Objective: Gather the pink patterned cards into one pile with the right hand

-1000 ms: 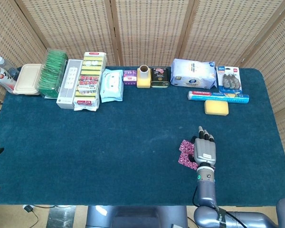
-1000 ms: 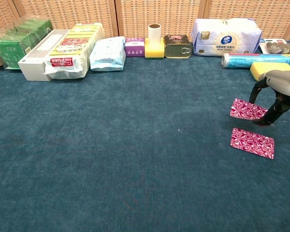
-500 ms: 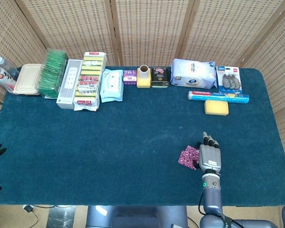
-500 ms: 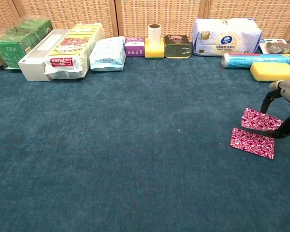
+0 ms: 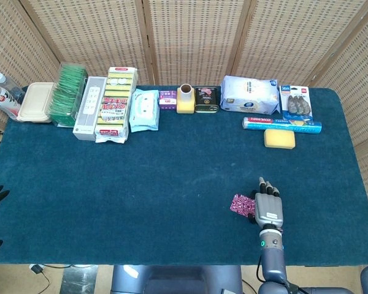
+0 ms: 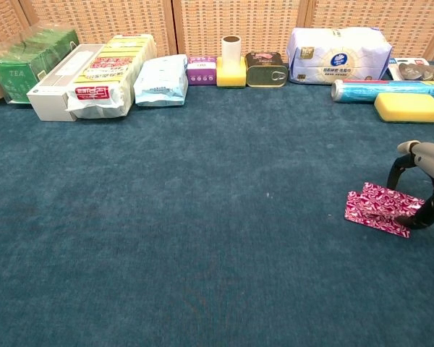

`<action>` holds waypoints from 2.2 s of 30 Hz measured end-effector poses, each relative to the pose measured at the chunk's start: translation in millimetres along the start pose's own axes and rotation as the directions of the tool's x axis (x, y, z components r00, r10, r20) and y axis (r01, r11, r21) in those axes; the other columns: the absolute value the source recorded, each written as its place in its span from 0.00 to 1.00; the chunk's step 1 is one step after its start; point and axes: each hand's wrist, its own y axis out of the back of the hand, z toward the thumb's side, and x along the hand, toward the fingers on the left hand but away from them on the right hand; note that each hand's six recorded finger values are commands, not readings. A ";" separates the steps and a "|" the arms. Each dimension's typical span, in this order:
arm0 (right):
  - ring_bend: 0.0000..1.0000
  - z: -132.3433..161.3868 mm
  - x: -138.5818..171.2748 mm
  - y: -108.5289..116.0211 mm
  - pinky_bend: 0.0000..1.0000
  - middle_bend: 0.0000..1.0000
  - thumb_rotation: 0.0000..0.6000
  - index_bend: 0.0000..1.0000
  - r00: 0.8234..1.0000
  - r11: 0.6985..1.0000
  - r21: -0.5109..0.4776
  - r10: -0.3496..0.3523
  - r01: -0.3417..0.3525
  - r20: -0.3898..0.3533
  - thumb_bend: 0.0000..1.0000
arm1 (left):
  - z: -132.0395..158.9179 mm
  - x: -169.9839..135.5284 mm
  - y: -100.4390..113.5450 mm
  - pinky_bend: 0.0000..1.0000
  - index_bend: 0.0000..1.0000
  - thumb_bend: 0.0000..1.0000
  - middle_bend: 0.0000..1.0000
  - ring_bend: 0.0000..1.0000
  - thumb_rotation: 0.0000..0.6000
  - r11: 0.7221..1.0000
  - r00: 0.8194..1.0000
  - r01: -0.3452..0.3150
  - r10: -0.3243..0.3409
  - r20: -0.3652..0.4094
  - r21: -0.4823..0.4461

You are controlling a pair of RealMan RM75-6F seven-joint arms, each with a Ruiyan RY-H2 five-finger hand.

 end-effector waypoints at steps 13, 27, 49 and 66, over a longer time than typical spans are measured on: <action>0.00 9.5 -1.9 -6.5 0.09 0.02 1.00 0.37 1.000 1.000 0.017 0.017 -0.017 -0.013 0.36 | -0.4 0.3 -0.4 0.04 0.00 0.08 0.00 0.00 1.00 1.000 1.000 0.004 -0.004 -0.001 0.000; 0.00 8.3 -3.4 -4.9 0.09 0.02 1.00 0.37 1.000 1.000 0.014 0.018 -0.017 -0.012 0.36 | 0.0 -0.7 -0.1 0.04 0.00 0.08 0.00 0.00 1.00 1.000 1.000 0.002 -0.002 0.001 -0.001; 0.00 8.1 -4.8 -6.7 0.09 0.02 1.00 0.33 0.999 0.999 0.030 0.034 -0.034 -0.015 0.36 | 0.1 -1.5 0.5 0.04 0.00 0.07 0.00 0.00 1.00 1.000 1.000 -0.001 0.001 0.003 -0.003; 0.00 8.3 -3.2 -6.1 0.09 0.01 0.99 0.28 0.999 0.999 0.012 0.034 -0.034 -0.024 0.36 | 0.9 -1.3 -0.2 0.04 0.00 0.08 0.00 0.00 1.00 1.000 1.000 0.000 0.000 0.004 -0.001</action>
